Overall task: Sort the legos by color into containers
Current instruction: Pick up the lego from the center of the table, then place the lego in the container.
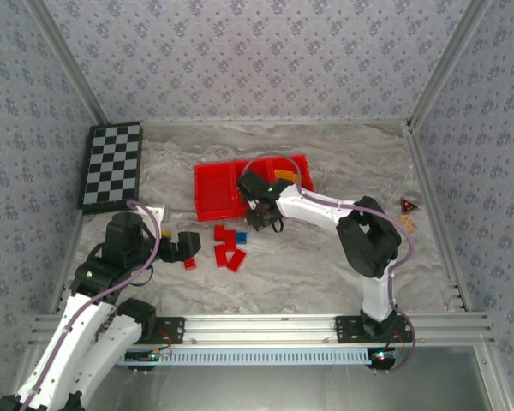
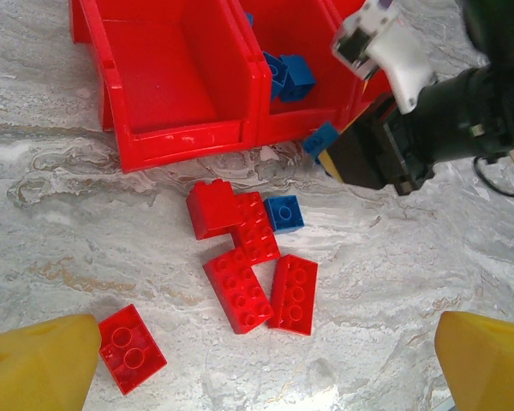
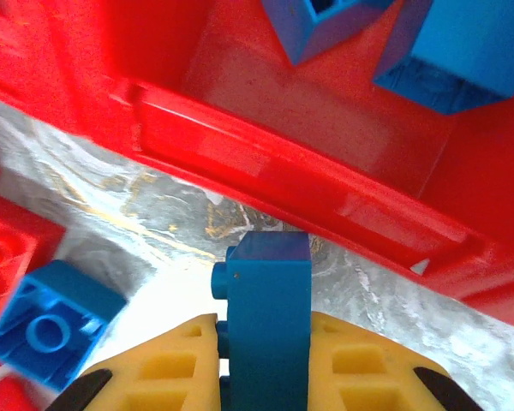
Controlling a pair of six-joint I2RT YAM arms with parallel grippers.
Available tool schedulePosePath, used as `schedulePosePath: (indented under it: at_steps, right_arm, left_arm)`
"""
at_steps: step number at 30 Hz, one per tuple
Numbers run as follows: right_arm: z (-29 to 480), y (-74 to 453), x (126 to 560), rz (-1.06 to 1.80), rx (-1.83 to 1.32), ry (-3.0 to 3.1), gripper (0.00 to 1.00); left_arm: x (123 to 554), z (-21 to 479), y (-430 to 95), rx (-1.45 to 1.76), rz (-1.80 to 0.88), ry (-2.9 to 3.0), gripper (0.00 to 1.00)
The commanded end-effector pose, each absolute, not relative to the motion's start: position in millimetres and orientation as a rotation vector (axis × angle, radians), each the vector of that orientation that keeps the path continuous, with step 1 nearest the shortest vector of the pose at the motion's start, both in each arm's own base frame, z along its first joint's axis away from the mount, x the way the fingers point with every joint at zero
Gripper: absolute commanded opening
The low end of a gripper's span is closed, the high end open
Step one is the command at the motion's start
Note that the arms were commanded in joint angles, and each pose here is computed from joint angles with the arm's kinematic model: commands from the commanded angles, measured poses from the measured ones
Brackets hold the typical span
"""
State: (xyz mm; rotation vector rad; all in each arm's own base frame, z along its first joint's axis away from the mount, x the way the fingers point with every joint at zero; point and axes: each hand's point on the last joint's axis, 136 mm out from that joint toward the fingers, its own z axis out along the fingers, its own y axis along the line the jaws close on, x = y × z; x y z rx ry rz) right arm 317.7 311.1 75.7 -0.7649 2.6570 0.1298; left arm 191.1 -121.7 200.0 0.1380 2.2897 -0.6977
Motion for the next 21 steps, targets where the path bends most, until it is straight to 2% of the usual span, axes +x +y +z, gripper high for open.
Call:
schedulePosePath:
  at_steps: [1,6,11,15,21]
  right_arm:
    - [133.2,323.3,330.0,0.206,-0.78,2.539,0.2]
    - [152.2,320.7,370.9,0.195,-0.713,2.526,0.2]
    - [138.7,317.3,410.9,0.16,-0.67,2.579,0.21]
    - [119.8,312.7,433.8,0.129,-0.648,2.618,0.31]
    - [112.0,305.8,446.0,0.121,-0.606,2.617,0.39]
  left_arm:
    - [191.4,199.9,-122.3,0.153,-0.692,2.284,1.0]
    - [191.4,200.5,-122.3,0.153,-0.692,2.282,1.0]
    - [191.1,199.9,-122.4,0.155,-0.693,2.283,1.0]
    - [191.2,200.4,-123.0,0.157,-0.696,2.282,1.0]
    - [191.8,198.7,-123.1,0.155,-0.695,2.29,1.0]
